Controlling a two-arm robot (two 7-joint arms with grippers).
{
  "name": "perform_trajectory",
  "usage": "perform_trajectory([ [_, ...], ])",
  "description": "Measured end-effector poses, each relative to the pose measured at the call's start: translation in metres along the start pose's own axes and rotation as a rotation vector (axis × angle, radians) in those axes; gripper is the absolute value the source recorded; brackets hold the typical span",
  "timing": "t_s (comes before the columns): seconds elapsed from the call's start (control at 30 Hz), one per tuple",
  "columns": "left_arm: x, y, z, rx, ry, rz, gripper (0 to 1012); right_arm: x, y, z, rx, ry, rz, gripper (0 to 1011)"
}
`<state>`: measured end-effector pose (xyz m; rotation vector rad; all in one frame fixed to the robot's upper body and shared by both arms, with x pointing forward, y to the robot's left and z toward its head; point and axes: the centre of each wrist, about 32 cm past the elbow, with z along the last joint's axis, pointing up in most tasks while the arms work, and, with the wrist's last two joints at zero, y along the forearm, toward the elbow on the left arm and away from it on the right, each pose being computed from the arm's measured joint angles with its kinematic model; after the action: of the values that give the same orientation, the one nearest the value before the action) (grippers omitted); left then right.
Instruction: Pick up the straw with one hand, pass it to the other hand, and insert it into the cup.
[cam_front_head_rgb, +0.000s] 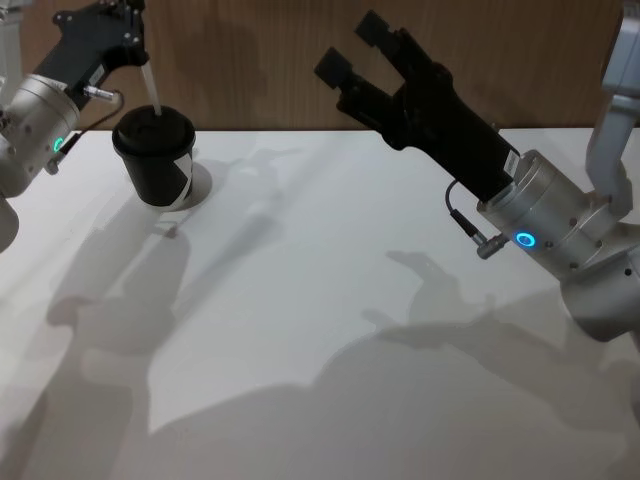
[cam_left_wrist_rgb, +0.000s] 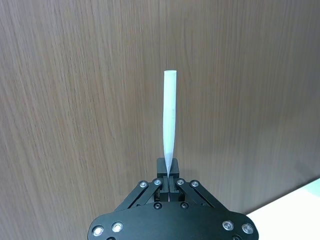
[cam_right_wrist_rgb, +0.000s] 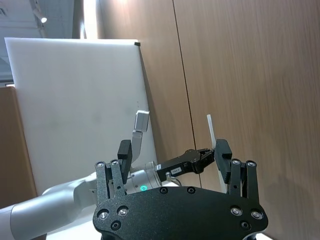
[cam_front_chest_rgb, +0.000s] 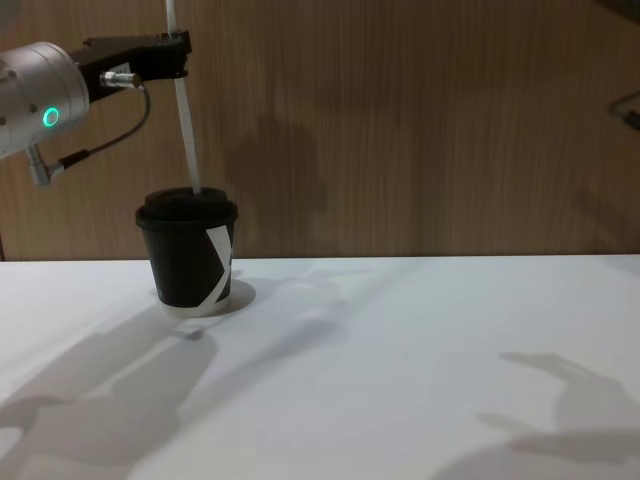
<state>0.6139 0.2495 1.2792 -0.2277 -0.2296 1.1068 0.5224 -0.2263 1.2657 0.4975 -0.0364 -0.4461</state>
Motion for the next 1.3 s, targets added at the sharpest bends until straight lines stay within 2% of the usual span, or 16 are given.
perform_trajectory([
  [1.3, 0.0000, -0.0057, -0.0107, 0.025, 0.008, 0.000, 8, 0.000, 0.000, 0.000, 0.000, 0.000, 0.000, 1001],
])
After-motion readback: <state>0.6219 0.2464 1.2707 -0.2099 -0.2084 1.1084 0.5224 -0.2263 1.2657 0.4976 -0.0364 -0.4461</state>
